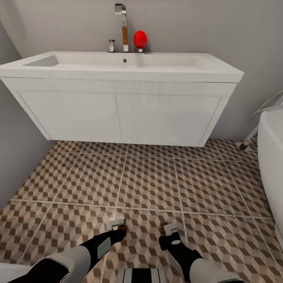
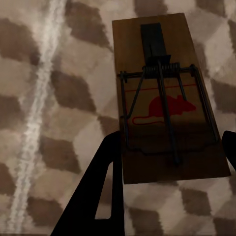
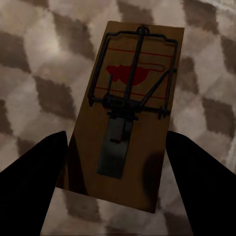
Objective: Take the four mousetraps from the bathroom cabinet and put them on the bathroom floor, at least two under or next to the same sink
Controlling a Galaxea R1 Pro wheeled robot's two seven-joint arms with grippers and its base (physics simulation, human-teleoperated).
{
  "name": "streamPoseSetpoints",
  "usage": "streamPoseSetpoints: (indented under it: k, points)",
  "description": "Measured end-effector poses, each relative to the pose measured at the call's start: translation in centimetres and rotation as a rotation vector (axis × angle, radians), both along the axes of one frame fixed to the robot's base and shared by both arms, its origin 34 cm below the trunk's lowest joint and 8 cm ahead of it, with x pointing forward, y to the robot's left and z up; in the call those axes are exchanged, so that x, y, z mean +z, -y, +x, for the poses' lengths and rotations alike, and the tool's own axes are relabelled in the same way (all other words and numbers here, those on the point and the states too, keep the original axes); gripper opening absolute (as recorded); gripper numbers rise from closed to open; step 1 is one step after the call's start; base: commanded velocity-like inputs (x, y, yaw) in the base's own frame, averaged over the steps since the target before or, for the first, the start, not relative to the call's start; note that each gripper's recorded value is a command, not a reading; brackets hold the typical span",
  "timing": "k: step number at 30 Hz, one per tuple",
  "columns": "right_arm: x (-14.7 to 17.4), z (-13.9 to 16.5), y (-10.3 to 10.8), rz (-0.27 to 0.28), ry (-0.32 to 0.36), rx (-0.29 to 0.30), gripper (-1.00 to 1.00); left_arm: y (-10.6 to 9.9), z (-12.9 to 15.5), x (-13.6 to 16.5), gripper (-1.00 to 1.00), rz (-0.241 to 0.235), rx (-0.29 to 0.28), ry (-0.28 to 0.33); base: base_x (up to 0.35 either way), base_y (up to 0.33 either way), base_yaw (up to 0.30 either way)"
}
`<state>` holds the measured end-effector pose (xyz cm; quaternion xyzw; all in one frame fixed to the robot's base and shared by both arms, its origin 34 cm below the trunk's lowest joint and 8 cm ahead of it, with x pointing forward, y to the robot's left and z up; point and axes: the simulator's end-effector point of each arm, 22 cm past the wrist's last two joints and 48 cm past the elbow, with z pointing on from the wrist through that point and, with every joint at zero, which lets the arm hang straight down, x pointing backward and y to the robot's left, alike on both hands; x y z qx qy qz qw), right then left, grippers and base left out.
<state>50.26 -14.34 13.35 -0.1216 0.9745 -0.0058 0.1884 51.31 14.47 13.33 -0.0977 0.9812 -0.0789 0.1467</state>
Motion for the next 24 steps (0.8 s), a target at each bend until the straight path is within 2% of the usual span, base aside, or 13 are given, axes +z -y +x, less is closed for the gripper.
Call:
streamPoseSetpoints:
  k: [24]
  points:
    - [-0.33, -0.22, -0.03, 0.000, -0.004, 0.002, -1.00, -0.40, -0.05, -0.35, -1.00, 0.010, 0.001, 0.003, 0.000, 0.000, 0.000]
